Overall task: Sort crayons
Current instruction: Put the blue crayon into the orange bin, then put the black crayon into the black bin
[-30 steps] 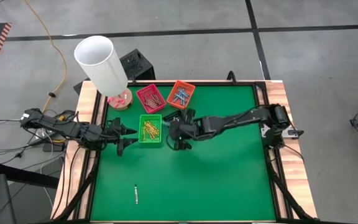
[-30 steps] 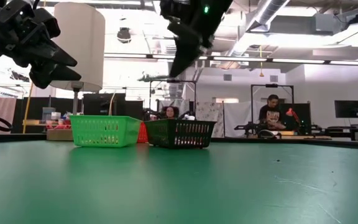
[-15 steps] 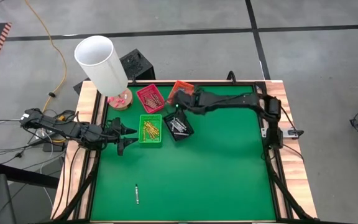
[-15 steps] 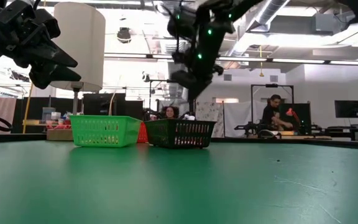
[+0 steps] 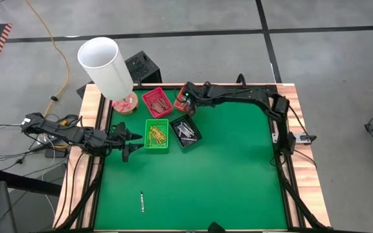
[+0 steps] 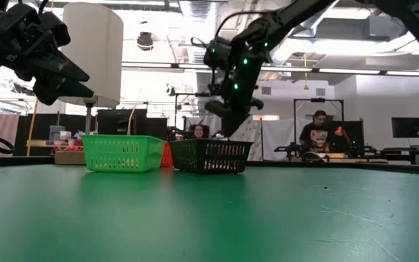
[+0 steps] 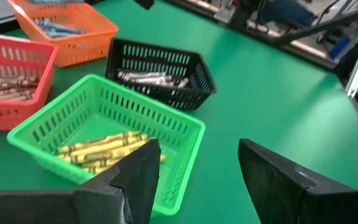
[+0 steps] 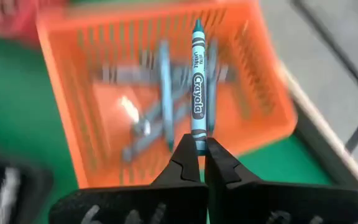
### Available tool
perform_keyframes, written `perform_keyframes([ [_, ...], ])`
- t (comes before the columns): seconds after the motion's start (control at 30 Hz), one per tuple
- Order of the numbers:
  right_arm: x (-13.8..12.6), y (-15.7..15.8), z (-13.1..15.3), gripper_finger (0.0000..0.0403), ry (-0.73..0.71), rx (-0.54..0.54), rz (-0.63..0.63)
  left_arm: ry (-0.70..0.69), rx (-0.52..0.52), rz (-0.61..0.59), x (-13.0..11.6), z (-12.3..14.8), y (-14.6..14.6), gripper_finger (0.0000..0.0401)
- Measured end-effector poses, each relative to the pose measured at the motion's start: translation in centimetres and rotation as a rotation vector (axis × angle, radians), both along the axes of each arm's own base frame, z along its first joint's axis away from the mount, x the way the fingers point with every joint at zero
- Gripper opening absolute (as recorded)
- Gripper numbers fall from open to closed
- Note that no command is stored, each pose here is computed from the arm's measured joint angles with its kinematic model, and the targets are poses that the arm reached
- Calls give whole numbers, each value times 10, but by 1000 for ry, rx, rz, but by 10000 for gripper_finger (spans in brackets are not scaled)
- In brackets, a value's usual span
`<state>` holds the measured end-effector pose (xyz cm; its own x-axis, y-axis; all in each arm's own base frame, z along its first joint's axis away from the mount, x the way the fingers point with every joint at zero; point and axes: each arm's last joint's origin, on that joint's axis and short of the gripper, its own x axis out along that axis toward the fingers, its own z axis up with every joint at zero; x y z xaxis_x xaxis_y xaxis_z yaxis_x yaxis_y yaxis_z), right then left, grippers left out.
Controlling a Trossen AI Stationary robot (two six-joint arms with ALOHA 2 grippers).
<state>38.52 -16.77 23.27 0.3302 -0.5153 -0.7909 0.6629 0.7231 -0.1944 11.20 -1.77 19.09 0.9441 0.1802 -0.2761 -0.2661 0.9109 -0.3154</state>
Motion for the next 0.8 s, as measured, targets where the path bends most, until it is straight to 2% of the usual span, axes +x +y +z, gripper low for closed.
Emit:
perform_keyframes([
  [0.23,0,-2,-20,4,119,20,45,27,-5,4,-1,-3,0,207],
  [0.57,4,-4,-19,58,102,-13,76,25,-4,15,-1,-3,1,207],
  [0.8,2,-2,-14,74,133,-17,102,26,-5,15,-1,-3,1,207],
])
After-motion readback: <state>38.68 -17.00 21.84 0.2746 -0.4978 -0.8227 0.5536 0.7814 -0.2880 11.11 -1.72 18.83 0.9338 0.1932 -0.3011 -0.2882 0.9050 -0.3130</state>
